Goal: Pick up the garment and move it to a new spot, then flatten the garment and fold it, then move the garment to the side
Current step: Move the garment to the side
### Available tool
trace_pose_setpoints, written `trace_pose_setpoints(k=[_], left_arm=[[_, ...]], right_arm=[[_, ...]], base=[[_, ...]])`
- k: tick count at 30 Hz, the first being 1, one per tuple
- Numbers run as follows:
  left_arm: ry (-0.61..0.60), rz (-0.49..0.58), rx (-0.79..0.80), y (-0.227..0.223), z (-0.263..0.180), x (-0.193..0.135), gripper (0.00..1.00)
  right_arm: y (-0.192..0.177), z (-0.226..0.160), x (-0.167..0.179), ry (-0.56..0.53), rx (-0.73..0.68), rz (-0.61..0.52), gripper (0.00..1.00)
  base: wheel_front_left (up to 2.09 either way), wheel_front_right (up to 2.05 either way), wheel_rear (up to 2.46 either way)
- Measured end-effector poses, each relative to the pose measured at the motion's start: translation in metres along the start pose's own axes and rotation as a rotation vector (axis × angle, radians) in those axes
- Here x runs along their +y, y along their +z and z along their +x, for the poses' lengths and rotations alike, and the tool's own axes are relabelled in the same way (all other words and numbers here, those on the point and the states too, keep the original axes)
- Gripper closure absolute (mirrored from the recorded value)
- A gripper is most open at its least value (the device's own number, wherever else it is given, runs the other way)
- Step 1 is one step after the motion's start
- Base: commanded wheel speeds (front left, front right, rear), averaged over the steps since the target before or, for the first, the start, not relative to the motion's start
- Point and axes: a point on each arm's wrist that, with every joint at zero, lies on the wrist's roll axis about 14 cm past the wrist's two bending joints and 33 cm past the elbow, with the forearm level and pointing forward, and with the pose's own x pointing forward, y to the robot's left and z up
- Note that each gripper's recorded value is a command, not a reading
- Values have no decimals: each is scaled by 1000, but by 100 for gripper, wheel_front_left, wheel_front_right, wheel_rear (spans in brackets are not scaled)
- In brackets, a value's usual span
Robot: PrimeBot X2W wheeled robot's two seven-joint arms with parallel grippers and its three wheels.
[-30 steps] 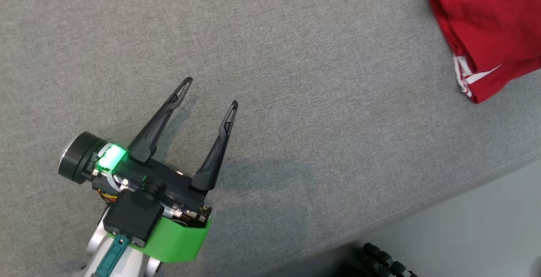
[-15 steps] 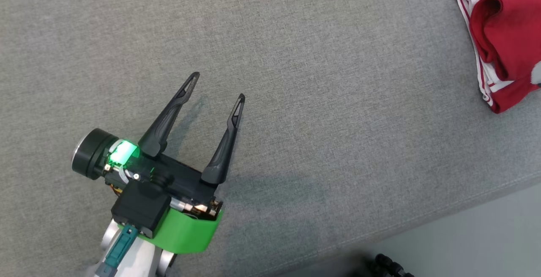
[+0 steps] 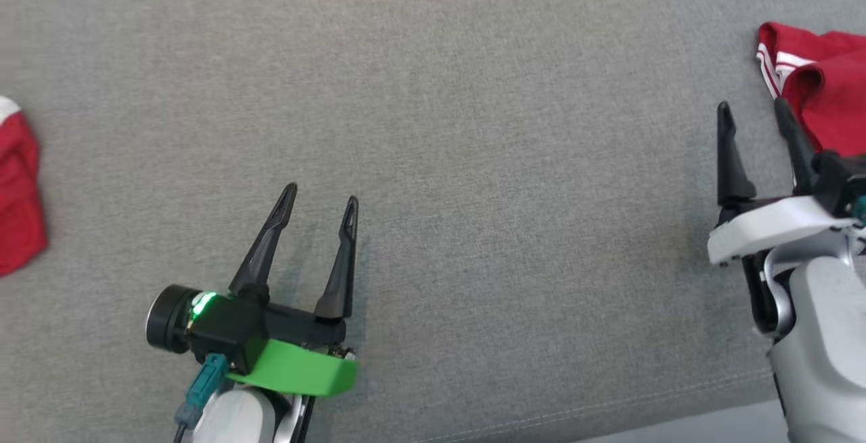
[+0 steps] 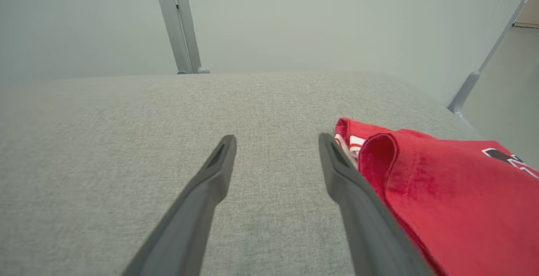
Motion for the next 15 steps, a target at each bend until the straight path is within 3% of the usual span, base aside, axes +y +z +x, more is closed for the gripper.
trace_pose_setpoints(k=[7,15], left_arm=[[206,23,0,18,-48,36,0],[316,64,-65,49,-96,47,0]], right_arm=[[32,-31,62,123,-101,25,0],[77,-77,95,191,-240,75,0]], base=[[0,0,0],[0,0,0]])
